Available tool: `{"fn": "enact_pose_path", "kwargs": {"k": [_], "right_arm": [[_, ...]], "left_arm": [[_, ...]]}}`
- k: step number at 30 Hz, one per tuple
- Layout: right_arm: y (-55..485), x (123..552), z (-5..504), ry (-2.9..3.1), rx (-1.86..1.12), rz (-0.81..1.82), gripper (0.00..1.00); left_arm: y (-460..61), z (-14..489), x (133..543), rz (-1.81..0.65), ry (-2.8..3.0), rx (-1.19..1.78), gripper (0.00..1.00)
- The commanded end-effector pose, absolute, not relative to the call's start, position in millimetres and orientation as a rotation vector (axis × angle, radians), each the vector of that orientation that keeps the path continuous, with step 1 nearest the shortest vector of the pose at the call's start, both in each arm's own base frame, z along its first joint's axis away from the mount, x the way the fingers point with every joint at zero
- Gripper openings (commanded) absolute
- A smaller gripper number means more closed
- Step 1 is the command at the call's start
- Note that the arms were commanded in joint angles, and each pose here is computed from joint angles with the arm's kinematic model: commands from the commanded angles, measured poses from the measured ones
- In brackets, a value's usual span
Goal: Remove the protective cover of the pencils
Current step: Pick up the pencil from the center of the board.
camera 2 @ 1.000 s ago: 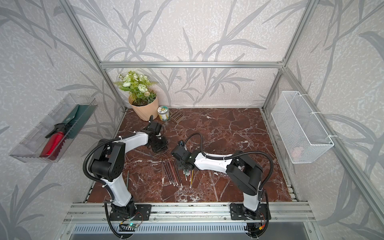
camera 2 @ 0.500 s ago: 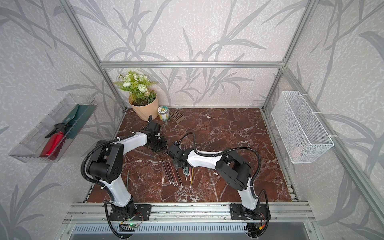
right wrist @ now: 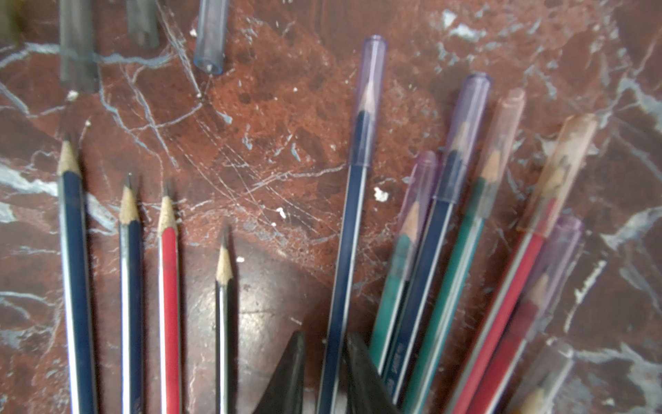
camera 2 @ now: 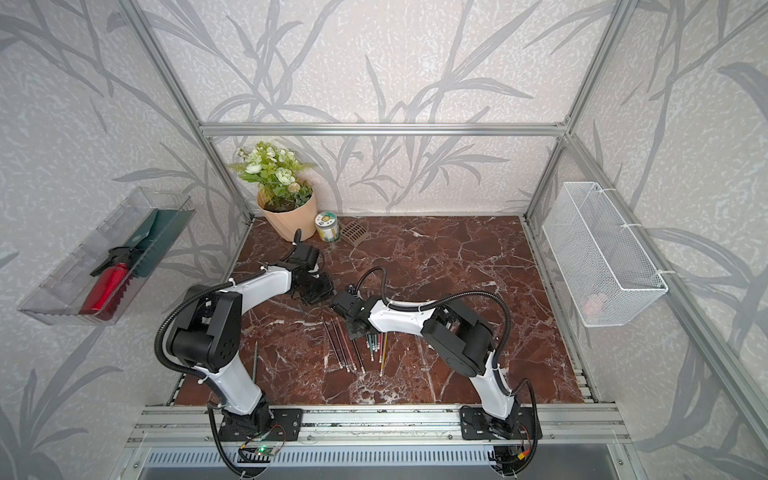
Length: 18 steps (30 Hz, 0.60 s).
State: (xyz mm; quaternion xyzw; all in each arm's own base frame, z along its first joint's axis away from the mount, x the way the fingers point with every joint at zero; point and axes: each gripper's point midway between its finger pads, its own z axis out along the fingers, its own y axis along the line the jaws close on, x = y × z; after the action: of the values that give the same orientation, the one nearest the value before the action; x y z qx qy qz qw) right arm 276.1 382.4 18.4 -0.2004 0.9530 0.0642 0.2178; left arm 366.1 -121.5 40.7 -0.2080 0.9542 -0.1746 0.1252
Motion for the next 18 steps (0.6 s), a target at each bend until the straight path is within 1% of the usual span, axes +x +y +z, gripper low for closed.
{"fn": "enact_pose_path", "kwargs": {"k": [1,8,12,15,18], "right_arm": [[383,274,12,2.661,-0.574,0.153,0.23],[384,275,8,2.669,-0.576,0.145,0.22],[383,276,3,2.683,-0.578,0.115,0.23],[383,276,0,2.685,-0.579,0.104,0.23],[383,276,-3,2.690,-0.582,0.095,0.23]], "left_arm": [[-118,56,368,-0.511,2.721,-0.593,0.21],[-114,74,368,-0.525,2.639,-0.584,0.21],[-111,88,367,-0.539,2.571,-0.577,0.23],[-107,100,365,-0.544,2.510,-0.576,0.27],[-102,112,363,-0.546,2.440,-0.580,0.35]]}}
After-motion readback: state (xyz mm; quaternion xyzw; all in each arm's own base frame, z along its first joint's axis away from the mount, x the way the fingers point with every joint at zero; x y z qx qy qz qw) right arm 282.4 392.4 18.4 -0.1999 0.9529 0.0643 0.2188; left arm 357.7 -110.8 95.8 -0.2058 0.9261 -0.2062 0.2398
